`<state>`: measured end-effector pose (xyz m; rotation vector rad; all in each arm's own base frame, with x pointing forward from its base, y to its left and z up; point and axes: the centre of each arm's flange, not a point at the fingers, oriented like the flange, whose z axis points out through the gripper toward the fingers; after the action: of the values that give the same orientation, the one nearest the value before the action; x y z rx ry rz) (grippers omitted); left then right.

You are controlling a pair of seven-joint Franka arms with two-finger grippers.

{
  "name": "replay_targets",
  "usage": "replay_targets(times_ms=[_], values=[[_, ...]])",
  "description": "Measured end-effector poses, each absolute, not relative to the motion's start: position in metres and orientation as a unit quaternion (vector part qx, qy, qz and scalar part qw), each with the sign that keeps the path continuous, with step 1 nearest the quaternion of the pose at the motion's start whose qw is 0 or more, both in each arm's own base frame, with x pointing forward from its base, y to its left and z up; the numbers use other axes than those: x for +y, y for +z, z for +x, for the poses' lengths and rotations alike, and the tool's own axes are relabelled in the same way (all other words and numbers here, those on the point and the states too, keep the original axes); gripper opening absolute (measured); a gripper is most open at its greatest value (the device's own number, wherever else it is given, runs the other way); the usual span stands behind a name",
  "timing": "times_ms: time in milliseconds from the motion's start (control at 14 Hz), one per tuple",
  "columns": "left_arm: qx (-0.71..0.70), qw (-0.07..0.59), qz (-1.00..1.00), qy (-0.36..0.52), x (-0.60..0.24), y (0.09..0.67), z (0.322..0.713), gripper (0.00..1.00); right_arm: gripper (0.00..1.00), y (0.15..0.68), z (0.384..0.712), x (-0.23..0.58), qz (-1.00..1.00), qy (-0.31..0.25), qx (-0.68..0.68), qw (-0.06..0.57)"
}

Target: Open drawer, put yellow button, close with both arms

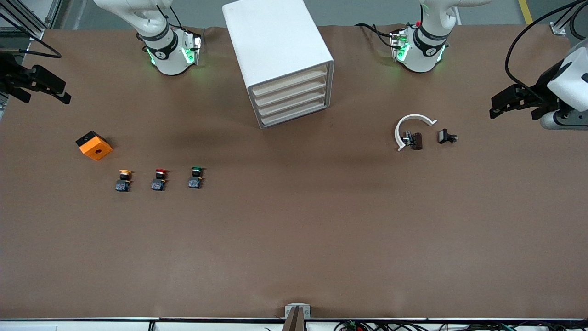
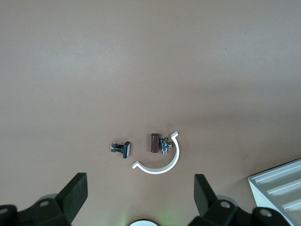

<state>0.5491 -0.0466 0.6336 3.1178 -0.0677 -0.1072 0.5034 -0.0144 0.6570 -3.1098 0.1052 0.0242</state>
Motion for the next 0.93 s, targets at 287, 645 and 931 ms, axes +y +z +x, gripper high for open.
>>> replay_targets(times_ms=[287, 645, 931], values=[[-0.021, 0.011, 0.999, -0.035, -0.046, 0.633, 0.549, 1.00, 1.00, 0.657, 0.503, -0.014, -0.999, 0.008, 0.033, 0.015], [-0.010, 0.011, 0.999, -0.035, -0.034, 0.633, 0.550, 1.00, 1.00, 0.657, 0.503, -0.013, -0.999, 0.008, 0.033, 0.015], [-0.007, 0.013, 0.999, -0.043, -0.034, 0.630, 0.549, 1.00, 1.00, 0.657, 0.503, -0.013, -0.999, 0.008, 0.032, 0.015]])
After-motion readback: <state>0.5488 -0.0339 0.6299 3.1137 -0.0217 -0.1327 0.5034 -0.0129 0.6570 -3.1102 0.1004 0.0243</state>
